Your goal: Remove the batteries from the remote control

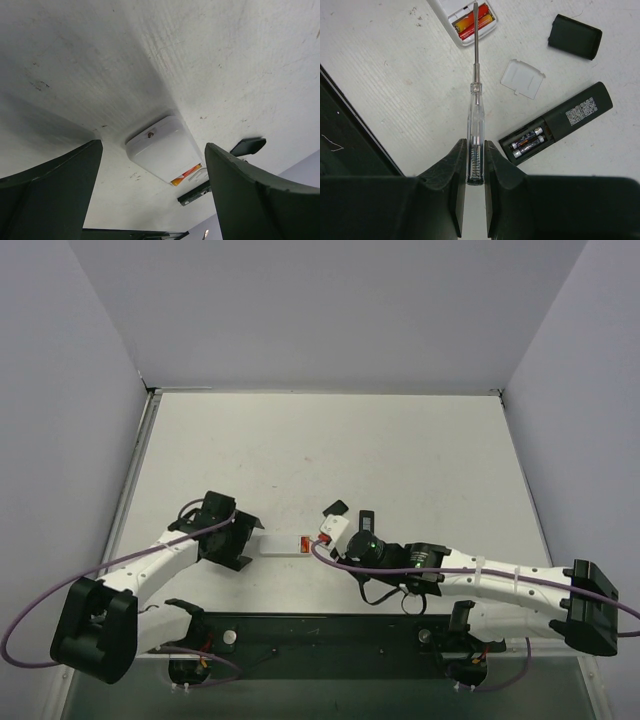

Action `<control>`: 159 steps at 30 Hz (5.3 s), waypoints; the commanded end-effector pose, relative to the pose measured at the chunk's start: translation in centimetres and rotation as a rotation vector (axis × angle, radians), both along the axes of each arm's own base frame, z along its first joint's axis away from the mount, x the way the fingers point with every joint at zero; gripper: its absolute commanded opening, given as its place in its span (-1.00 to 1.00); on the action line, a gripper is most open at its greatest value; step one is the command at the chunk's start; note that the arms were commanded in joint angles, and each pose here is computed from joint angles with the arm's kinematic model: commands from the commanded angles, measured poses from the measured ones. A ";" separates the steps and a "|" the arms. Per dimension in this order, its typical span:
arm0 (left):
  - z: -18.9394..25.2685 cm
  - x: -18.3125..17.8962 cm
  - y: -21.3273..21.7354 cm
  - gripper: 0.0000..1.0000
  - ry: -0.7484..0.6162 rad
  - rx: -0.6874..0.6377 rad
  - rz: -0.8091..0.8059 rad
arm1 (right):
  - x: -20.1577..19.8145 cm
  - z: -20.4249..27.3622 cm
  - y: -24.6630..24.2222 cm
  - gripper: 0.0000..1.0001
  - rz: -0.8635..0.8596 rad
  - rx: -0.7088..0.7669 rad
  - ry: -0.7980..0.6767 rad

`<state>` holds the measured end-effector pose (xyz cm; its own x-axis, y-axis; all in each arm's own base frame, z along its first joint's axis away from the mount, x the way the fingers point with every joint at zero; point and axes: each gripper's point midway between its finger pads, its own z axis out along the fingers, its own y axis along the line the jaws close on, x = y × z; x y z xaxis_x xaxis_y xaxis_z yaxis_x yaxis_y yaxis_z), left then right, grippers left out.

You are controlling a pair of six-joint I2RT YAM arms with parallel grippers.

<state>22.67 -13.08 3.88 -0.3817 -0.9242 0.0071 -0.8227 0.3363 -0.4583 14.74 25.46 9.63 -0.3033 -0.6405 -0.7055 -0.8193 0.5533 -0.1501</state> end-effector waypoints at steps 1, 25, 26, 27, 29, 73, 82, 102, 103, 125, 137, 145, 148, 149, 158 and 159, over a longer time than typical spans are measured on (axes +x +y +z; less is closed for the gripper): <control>0.2 0.8 -0.2 0.90 -0.011 0.030 0.060 | -0.7 -0.3 -0.1 -1.00 0.023 0.023 0.014; -3.0 -1.2 -1.5 0.46 0.193 0.011 0.061 | 1.6 -1.7 -0.4 -1.00 -0.054 -0.046 0.054; -3.1 -1.2 -1.6 0.43 0.197 0.007 0.058 | 1.9 -1.5 -0.6 -1.00 -0.060 -0.054 0.049; -3.2 -1.3 -1.6 0.29 0.198 0.008 0.052 | 2.2 -1.4 -0.8 -1.00 -0.062 -0.064 0.048; -3.3 -1.1 -1.9 0.23 0.198 -0.003 0.042 | 2.9 -1.3 -1.6 -1.00 -0.084 -0.087 0.053; -4.5 0.6 -3.2 -0.15 0.319 0.035 0.068 | 1.2 -0.6 -0.2 -1.00 -0.031 0.055 0.045; -1.8 4.2 -3.5 -1.00 0.022 -0.008 0.047 | 1.1 -1.8 0.6 -1.00 -0.033 0.048 0.081; 2.5 7.0 -1.9 -1.00 -0.582 0.037 -0.047 | 5.1 -2.3 2.7 -1.00 -0.115 0.008 0.053; 2.1 6.7 -1.8 -1.00 -0.576 0.038 -0.048 | 5.2 -2.3 2.8 -1.00 -0.116 0.008 0.053; 4.5 6.4 -2.2 -1.00 -0.708 0.096 -0.099 | 7.3 -1.3 4.7 -1.00 -0.148 -0.070 0.019; 5.4 6.1 -1.6 -1.00 -0.745 0.184 -0.114 | 5.7 -0.9 4.6 -1.00 -0.116 0.096 0.042; 5.6 6.0 -1.3 -1.00 -0.736 0.209 -0.111 | 6.3 -2.1 3.7 -1.00 -0.154 0.044 0.049; 5.7 6.0 -1.3 -1.00 -0.735 0.209 -0.110 | 6.5 -2.5 3.9 -1.00 -0.159 0.010 0.060; 5.8 5.9 -1.3 -1.00 -0.735 0.207 -0.109 | 6.7 -2.8 3.7 -1.00 -0.167 -0.008 0.064; 6.4 5.9 -1.7 -1.00 -0.750 0.213 -0.116 | 6.8 -3.7 1.0 -1.00 -0.287 -0.148 0.058; 6.5 5.9 -1.7 -1.00 -0.752 0.216 -0.114 | 6.8 -3.5 0.9 -1.00 -0.291 -0.144 0.054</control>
